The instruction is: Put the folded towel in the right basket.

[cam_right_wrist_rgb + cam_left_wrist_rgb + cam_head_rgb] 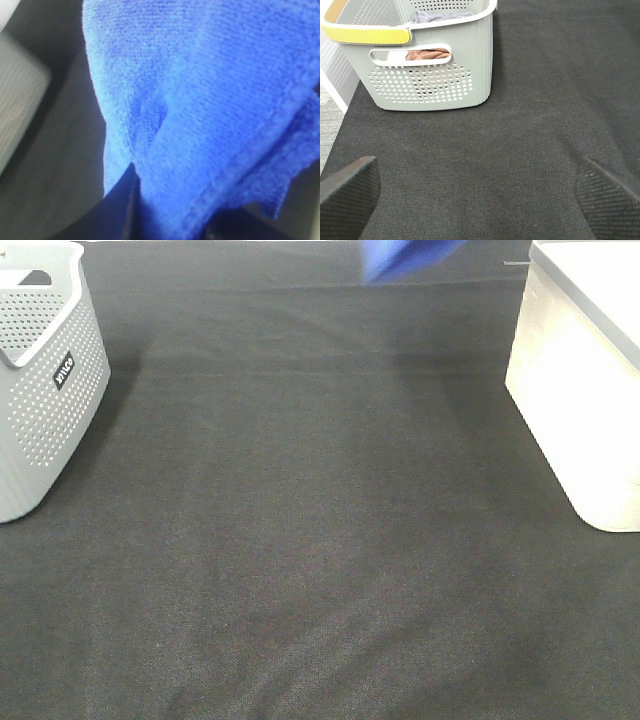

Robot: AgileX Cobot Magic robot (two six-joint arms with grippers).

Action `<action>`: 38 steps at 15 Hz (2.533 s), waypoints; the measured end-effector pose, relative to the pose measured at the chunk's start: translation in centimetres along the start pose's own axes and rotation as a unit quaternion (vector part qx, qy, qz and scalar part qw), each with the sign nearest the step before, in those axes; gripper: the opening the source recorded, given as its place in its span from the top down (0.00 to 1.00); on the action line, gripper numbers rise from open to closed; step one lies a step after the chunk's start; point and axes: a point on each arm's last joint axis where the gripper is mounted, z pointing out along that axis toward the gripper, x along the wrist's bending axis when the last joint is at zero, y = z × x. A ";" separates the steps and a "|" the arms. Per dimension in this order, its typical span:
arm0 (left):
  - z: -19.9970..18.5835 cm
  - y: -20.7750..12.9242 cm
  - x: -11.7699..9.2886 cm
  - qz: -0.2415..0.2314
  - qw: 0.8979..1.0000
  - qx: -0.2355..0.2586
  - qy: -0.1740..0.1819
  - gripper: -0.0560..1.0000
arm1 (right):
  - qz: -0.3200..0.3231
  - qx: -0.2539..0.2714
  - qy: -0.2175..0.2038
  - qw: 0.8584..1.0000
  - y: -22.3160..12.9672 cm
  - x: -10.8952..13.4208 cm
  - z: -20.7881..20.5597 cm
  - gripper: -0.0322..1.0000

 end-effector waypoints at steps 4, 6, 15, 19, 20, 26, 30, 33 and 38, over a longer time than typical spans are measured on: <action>0.0 0.0 0.0 0.000 1.000 0.000 0.000 0.01 | 0.026 -0.080 -0.141 0.986 1.5 -6.7 -11.1 0.74; 0.0 0.0 0.0 0.000 1.000 0.000 0.000 0.01 | 0.063 -0.046 -0.184 0.980 -0.1 -10.9 -11.1 0.74; 0.0 0.0 0.0 0.000 1.000 0.000 0.000 0.01 | 0.156 0.116 -0.238 0.952 -7.0 -19.7 -3.2 0.08; 0.0 0.0 0.0 0.000 1.000 0.000 0.000 0.01 | 0.156 0.104 -0.227 0.956 -6.5 -18.8 -3.7 0.03; 0.0 0.0 0.0 0.000 1.000 0.000 0.000 0.01 | 0.145 0.094 -0.224 0.959 -5.8 -17.4 -4.3 0.03; 0.0 0.0 -0.1 -0.002 1.000 0.000 -0.003 0.01 | 0.044 0.010 -0.197 0.979 -1.6 -5.3 -10.0 0.03; 0.0 0.0 -0.1 -0.002 1.000 0.000 -0.003 0.01 | 0.044 0.000 -0.199 0.979 -4.5 -1.4 -16.4 0.03; 0.0 0.0 -0.1 -0.002 1.000 0.000 -0.003 0.01 | 0.054 0.031 -0.198 0.978 -12.2 2.0 -21.3 0.03; 0.0 0.0 -0.1 -0.002 1.000 0.000 -0.003 0.01 | 0.055 0.033 -0.198 0.978 -27.6 5.9 -26.1 0.03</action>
